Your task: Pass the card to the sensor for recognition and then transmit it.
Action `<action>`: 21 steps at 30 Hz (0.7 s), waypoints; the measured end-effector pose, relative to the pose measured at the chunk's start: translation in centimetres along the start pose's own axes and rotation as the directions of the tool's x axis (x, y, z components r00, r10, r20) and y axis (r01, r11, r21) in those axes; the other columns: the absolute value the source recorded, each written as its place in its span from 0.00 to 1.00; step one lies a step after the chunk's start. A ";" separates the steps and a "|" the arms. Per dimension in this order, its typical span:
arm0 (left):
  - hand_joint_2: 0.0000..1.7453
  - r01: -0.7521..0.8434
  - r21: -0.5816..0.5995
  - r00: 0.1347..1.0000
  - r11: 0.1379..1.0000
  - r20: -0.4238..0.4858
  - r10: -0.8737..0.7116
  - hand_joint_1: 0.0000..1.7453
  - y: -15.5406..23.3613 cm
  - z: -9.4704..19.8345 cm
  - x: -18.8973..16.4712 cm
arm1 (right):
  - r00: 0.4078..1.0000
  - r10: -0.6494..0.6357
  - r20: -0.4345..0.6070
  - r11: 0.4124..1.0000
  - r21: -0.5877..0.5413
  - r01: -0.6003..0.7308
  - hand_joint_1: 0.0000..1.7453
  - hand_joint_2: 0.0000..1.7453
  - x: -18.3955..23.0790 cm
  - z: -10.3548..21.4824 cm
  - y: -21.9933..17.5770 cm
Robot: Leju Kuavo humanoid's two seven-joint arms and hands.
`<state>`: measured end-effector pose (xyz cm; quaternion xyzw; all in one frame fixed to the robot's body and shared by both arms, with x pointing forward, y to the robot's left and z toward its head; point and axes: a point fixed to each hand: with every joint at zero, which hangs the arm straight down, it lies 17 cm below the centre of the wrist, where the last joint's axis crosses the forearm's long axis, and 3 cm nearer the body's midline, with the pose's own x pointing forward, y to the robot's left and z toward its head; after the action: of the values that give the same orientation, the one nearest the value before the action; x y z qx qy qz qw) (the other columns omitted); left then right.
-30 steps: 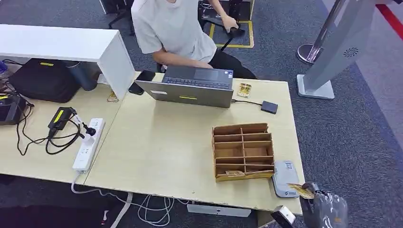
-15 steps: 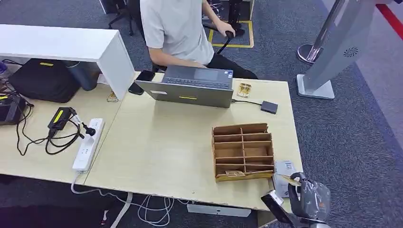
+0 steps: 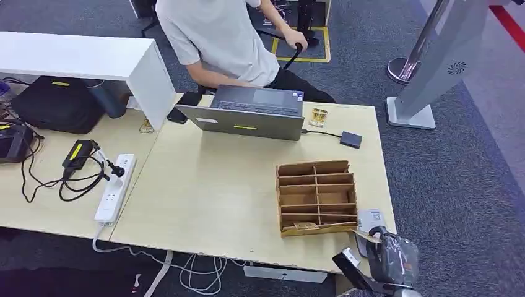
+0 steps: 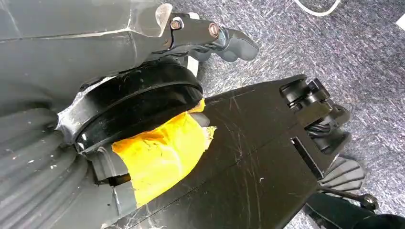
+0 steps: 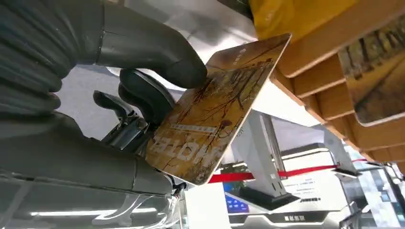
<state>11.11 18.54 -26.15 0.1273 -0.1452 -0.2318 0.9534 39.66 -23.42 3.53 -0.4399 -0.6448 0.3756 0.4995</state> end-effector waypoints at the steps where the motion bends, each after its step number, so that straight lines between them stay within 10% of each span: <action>1: 1.00 0.000 0.000 1.000 1.000 0.000 0.000 0.00 0.0 0.0 0.0 | 1.000 0.000 -0.003 1.000 0.002 0.000 1.00 1.00 -0.1 0.0 0.1; 15: 1.00 -0.001 0.000 1.000 1.000 0.001 0.001 0.00 0.0 0.0 0.0 | 1.000 0.004 -0.013 1.000 -0.007 -0.004 1.00 1.00 -0.2 -0.4 -0.3; 21: 1.00 0.001 0.000 1.000 1.000 0.003 -0.001 0.00 0.0 0.0 0.0 | 1.000 -0.006 0.028 0.992 -0.124 0.010 1.00 1.00 1.0 -4.9 -6.2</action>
<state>11.14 18.52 -26.14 0.1271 -0.1464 -0.2326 0.9531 43.14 -24.34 10.59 -0.4623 -0.6756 0.3389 0.4637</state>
